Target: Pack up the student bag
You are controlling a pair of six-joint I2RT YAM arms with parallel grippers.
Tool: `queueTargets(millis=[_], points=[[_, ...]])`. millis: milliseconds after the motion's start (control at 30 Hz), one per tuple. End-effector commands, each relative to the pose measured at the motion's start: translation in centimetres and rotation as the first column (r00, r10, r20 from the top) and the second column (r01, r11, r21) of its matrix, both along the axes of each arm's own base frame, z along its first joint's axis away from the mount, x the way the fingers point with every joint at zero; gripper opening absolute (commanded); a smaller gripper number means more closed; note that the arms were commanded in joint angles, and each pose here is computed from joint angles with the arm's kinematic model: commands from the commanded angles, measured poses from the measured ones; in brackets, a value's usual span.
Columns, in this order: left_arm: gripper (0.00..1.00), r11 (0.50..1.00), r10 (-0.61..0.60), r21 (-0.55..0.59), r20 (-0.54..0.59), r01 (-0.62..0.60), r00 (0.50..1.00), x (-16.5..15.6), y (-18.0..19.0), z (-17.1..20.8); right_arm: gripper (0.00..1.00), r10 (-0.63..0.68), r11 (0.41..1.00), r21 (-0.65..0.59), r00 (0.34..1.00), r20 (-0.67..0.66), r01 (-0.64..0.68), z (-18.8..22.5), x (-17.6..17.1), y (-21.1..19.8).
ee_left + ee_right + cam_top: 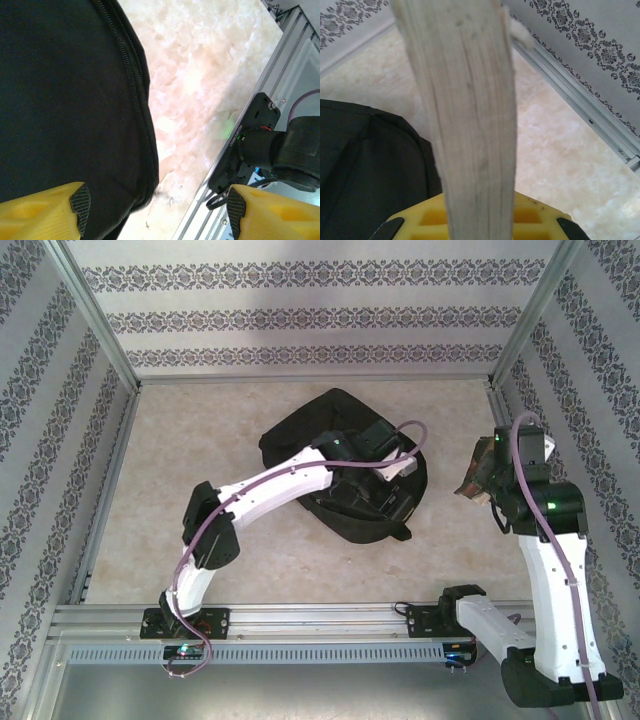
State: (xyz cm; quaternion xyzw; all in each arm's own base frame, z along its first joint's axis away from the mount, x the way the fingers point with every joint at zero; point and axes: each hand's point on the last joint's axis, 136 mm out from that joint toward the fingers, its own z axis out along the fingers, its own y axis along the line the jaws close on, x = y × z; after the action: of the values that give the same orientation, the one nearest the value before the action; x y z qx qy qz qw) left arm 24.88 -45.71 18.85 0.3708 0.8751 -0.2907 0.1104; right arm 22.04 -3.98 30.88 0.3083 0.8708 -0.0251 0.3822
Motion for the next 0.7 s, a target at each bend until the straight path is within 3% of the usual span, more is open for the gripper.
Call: queueTargets(millis=[0, 233, 667], points=[[0.72, 0.998, -0.049, 0.03, 0.036, 0.048, 0.998, -0.3, -0.3, -0.1, 0.0, -0.043, 0.998, -0.039, 0.997, 0.065, 0.046, 2.0, 0.6, -1.1], [0.65, 0.996, -0.055, 0.077, 0.062, 0.05, 0.997, 0.5, -0.5, -1.9, 0.0, -0.041, 0.999, 0.017, 0.997, 0.065, 0.04, 1.5, 1.0, -0.6], [0.68, 0.982, -0.125, 0.15, 0.081, 0.111, 0.989, -0.6, -0.6, -3.6, 0.0, -0.037, 0.998, 0.062, 0.998, 0.055, 0.033, 0.2, 1.0, -0.1]])
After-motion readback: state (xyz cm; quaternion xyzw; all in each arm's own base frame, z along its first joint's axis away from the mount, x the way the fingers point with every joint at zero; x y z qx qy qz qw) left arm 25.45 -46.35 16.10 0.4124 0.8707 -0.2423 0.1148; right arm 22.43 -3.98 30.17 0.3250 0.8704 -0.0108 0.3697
